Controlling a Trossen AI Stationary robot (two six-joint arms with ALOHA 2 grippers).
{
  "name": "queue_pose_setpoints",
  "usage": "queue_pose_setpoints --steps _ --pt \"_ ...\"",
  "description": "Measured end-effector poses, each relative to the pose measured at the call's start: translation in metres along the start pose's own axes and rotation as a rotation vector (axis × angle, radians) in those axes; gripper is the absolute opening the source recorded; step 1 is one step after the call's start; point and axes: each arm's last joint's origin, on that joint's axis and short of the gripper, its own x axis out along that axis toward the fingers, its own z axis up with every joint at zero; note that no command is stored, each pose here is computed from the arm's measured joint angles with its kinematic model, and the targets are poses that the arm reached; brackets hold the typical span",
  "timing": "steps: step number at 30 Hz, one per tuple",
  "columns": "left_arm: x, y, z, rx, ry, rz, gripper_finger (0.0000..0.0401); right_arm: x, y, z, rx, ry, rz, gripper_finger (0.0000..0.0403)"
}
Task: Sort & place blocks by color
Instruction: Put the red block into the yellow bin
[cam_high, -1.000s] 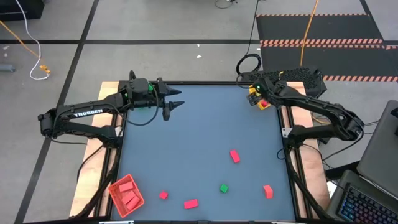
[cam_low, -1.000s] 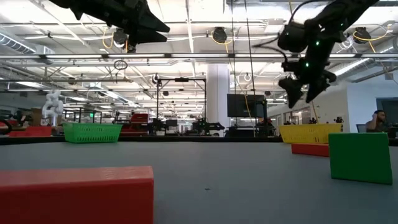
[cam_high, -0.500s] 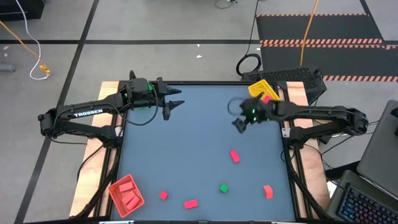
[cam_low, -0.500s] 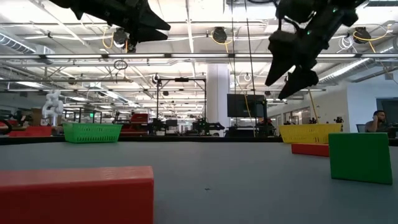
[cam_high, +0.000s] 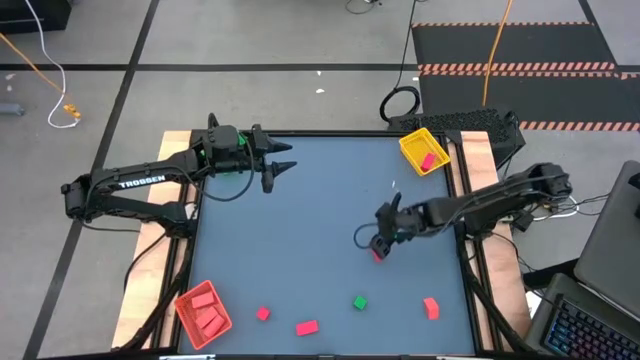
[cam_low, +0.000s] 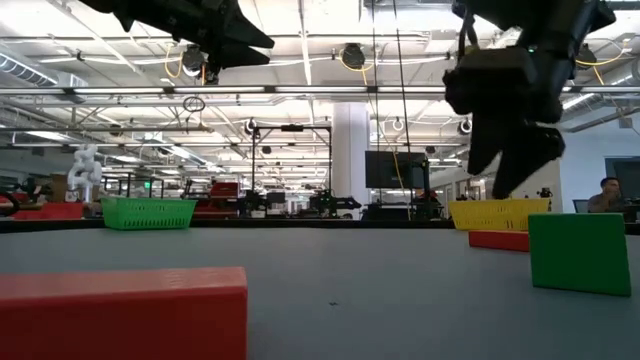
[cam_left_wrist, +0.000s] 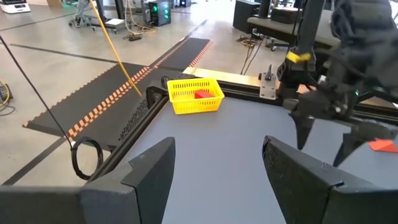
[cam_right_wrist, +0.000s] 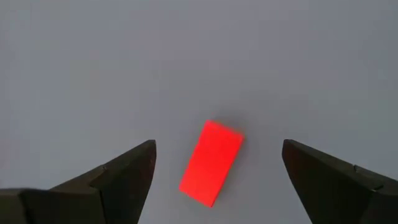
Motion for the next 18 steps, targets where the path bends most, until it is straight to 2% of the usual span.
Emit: queue_pose_setpoints --steps 13,18 --pt "0.000 -0.003 0.000 0.002 0.000 -0.013 0.0241 0.040 0.010 -0.020 0.064 0.116 -0.068 0.0339" --pt "0.000 -0.004 0.000 0.004 0.001 -0.014 0.0241 0.045 0.009 -0.020 0.064 0.129 -0.089 0.0339"
